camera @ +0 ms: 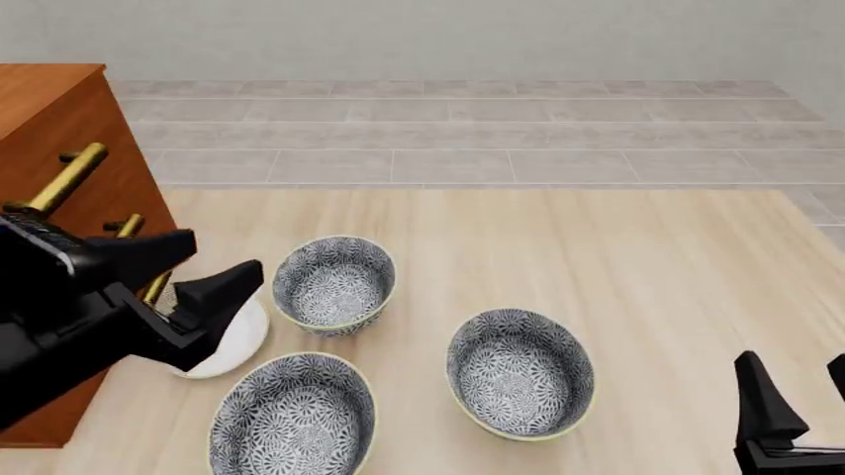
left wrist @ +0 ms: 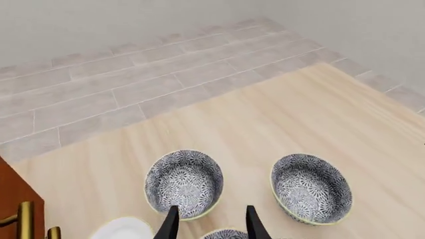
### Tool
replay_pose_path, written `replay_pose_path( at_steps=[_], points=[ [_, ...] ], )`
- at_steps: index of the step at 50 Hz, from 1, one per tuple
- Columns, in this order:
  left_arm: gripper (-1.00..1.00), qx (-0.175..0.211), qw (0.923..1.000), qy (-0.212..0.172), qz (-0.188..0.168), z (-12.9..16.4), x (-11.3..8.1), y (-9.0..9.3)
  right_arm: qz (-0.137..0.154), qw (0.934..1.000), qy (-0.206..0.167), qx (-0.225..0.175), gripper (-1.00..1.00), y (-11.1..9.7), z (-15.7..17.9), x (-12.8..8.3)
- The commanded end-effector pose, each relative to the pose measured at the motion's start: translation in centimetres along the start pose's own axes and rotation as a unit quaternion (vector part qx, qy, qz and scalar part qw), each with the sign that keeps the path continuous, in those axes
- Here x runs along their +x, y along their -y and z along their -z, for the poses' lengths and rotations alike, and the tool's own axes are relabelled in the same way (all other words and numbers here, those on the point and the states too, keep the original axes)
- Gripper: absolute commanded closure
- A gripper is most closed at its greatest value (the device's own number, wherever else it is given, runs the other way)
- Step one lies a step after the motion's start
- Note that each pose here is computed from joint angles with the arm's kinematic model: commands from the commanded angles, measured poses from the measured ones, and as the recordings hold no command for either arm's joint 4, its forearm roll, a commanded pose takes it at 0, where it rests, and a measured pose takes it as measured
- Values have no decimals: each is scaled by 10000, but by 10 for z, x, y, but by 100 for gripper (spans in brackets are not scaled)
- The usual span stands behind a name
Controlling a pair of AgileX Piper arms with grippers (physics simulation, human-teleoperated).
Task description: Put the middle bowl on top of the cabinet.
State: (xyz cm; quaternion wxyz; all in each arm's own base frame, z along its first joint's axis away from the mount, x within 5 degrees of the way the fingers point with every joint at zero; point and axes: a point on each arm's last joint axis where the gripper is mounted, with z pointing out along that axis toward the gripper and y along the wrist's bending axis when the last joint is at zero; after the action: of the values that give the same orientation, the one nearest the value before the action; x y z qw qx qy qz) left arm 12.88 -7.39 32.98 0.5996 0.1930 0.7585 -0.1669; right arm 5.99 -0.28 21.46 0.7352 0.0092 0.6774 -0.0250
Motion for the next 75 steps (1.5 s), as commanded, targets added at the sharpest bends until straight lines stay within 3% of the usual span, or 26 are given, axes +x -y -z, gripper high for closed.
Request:
replay_pose_path(
  at_steps=[1,18,30,56,75],
  points=[
    [-100,372,9989,-296,23,-20,-15,14,11,10000,-7,7,-100,0,-1,0],
    [-100,823,9929,-856,115,-57,-22,39,9,10000,-25,4,-100,0,-1,0],
    [-100,927,9901,-1019,253,-71,-22,49,2,10000,-26,29,-100,0,0,1],
    [-100,1056,9798,-1622,496,-105,-4,70,6,10000,-38,44,-100,1,-1,1],
    [-100,1028,9759,-1748,811,-118,13,75,2,10000,-57,35,-100,0,-1,1]
  ],
)
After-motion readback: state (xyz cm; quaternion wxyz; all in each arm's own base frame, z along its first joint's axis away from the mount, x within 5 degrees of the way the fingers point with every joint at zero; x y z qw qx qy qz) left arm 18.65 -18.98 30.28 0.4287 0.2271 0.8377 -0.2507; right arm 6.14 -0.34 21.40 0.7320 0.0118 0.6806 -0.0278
